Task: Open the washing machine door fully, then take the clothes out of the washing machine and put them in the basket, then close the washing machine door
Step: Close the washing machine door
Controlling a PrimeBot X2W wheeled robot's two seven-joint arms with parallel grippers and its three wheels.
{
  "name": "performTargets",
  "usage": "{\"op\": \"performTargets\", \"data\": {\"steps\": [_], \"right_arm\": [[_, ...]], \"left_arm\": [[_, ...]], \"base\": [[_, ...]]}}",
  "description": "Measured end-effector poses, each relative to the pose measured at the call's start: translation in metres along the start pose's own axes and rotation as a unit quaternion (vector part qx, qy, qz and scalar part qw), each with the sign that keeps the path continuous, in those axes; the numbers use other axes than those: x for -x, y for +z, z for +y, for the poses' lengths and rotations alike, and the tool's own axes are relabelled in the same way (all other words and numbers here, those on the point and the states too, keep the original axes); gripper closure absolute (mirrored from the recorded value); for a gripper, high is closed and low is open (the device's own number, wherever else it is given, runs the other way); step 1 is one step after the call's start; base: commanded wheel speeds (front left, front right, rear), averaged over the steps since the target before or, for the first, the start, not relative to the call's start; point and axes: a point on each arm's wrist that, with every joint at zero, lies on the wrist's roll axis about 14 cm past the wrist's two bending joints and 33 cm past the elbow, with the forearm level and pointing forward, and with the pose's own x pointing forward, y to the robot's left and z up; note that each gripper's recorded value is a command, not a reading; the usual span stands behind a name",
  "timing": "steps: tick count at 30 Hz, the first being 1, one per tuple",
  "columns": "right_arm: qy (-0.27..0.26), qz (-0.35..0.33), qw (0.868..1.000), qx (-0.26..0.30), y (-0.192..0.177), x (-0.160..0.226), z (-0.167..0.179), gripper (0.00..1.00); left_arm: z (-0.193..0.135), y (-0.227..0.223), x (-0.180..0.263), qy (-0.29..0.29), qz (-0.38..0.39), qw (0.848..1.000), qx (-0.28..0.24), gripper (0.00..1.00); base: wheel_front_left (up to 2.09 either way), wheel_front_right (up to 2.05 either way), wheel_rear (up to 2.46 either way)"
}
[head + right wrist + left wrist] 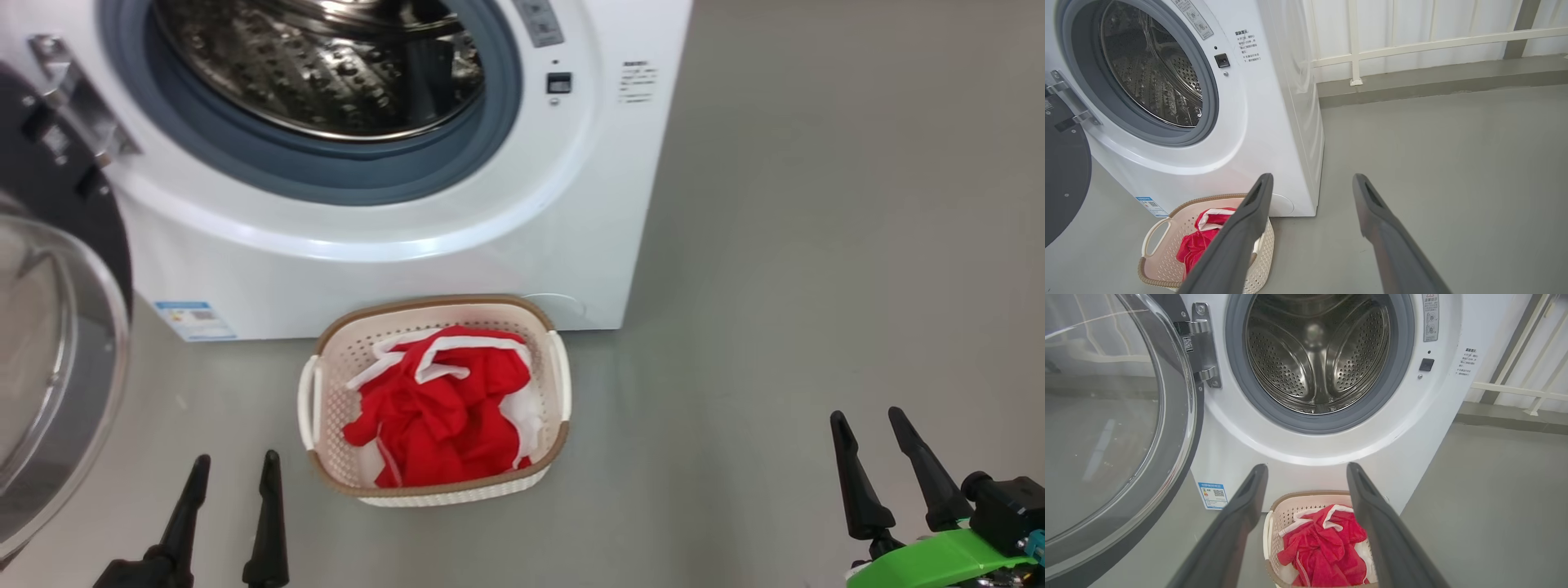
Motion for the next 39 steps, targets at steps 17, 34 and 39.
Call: {"op": "performTargets", "data": {"steps": [17, 34, 39], "right_arm": [[0.163, 0.051, 0.985, 0.036, -0.031, -0.04, 0.092, 0.0], [0.333, 0.097, 0.937, 0.048, -0.067, -0.039, 0.207, 0.0], [0.365, 0.096, 0.925, 0.05, -0.068, -0.041, 0.23, 0.0]], "left_arm": [[0.063, -0.007, 0.055, 0.141, 0.013, 0.989, 0.034, 0.0], [0.11, -0.003, 0.132, 0.27, -0.001, 0.961, 0.059, 0.0], [0.118, -0.002, 0.146, 0.294, -0.006, 0.953, 0.066, 0.0]], "base": [[0.0, 0.0, 0.0], [0.0, 0.0, 0.0], [0.0, 0.0, 0.0]]}}
